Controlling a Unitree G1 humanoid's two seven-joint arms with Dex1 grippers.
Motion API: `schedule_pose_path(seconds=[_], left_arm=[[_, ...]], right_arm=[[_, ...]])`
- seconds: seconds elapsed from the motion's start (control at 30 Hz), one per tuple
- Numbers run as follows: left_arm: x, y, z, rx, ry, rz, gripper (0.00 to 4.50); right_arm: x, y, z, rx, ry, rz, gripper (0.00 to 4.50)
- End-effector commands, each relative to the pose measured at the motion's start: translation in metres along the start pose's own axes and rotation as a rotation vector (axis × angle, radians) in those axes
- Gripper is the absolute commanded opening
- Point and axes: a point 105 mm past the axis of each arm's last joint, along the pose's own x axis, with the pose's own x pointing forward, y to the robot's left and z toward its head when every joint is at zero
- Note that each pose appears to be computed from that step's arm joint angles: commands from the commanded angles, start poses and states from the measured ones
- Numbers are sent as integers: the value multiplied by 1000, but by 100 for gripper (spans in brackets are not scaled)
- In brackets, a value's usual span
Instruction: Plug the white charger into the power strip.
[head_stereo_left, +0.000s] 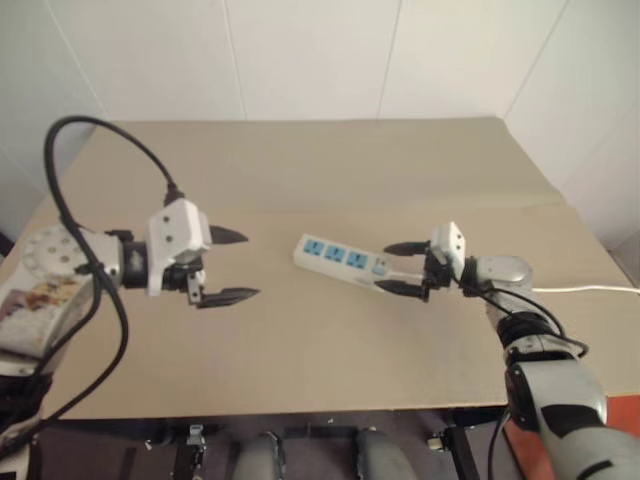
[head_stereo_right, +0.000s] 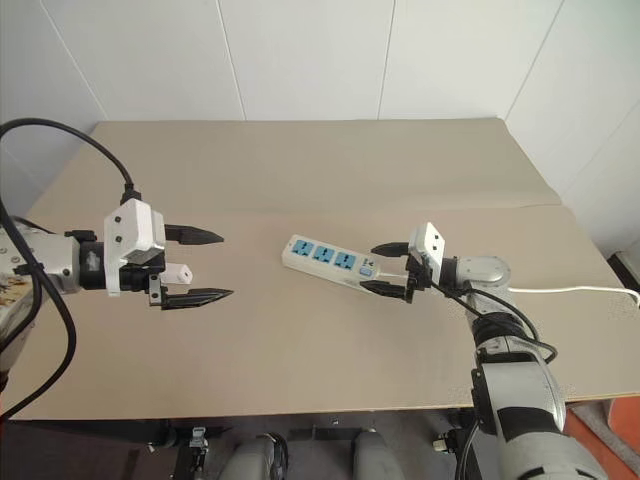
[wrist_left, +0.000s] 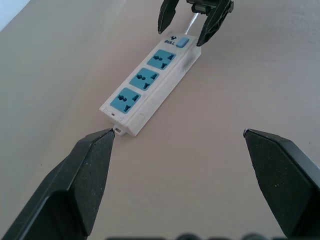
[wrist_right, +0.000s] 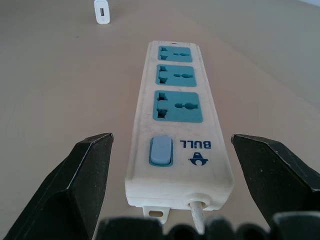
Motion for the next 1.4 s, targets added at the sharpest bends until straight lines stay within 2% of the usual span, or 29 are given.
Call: schedule_pose_path(seconds=[0.03,0.33,0.6,0.77,0.93,1.1,1.2,1.3,1.4], left_arm=[[-6,1,7,37,13,13,450],[-8,-2,11,40,12,11,450],[-10,-2,11,38,20,17,450],[-9,-2,10,38,18,19,450],[-8,2,16,42,-18,21,450],[-16,15,26,81,-34,41,450],[-24,27,20,139,54,27,450],[-31,39,7,163,218,-28,450],[-31,59,-8,171,450,-71,450]], right_arm=[[5,-7,4,-26,-9,-45,446],[20,-1,-8,40,5,-41,446],[19,-1,-14,49,25,-73,446],[18,0,-16,32,39,-69,341],[18,5,-14,6,22,-37,342],[19,28,-5,-15,-60,158,342],[25,47,-1,-42,-83,294,342],[36,63,-1,-73,-57,390,342],[43,79,-5,-99,-1,488,342]])
